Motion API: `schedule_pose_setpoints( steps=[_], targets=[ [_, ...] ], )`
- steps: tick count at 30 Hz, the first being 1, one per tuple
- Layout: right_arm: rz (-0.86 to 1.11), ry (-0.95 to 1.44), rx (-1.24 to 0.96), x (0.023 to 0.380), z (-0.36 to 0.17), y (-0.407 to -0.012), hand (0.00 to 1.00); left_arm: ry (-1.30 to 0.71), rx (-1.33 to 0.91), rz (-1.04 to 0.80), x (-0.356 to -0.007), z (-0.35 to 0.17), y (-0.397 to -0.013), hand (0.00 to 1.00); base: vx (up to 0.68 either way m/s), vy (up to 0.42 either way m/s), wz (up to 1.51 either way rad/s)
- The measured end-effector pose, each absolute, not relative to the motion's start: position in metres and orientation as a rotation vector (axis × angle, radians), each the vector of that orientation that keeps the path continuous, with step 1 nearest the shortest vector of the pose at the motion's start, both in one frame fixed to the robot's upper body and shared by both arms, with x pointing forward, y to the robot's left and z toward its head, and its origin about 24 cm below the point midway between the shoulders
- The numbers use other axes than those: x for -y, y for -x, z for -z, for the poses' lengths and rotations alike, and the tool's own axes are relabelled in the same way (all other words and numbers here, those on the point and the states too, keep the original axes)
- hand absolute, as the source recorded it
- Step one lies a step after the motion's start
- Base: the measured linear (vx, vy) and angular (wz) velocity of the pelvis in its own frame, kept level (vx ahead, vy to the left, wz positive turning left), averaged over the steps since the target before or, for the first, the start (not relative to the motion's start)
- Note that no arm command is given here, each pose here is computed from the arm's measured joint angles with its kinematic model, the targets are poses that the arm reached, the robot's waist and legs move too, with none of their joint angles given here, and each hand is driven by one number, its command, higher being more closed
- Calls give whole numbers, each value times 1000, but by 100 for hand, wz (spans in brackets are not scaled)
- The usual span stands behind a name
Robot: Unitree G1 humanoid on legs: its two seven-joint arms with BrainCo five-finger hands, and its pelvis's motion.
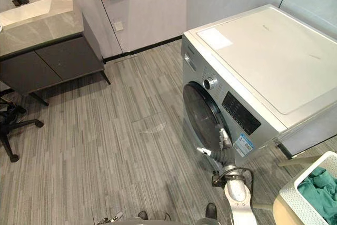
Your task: Pick up the laundry basket with both hands and put the clothes into the washing machine.
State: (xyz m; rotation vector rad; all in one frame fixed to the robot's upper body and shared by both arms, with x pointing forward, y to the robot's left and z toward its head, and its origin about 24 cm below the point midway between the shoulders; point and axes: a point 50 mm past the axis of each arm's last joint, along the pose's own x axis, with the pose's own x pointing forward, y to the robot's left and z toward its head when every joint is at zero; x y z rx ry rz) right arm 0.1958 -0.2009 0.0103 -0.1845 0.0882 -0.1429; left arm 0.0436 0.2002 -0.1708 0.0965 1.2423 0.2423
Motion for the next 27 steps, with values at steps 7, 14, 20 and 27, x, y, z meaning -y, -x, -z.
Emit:
schedule_pose_setpoints(
  steps=[7,14,20,27],
  targets=[
    [323,496,-43,250,-30,-221,0,-148,-1238,-198,-202,170,-44,0,-32,2,-9],
    [291,607,-185,258,-14,-278,0,-189,-1168,-142,-198,167,-63,0,-70,8,5],
    [373,567,-186,271,-41,-326,0,-176,-1124,-149,-191,164,-77,0,-115,19,6],
    [468,486,-150,298,-91,-358,0,-155,-994,-104,-172,154,-113,0,-102,34,13]
  ],
)
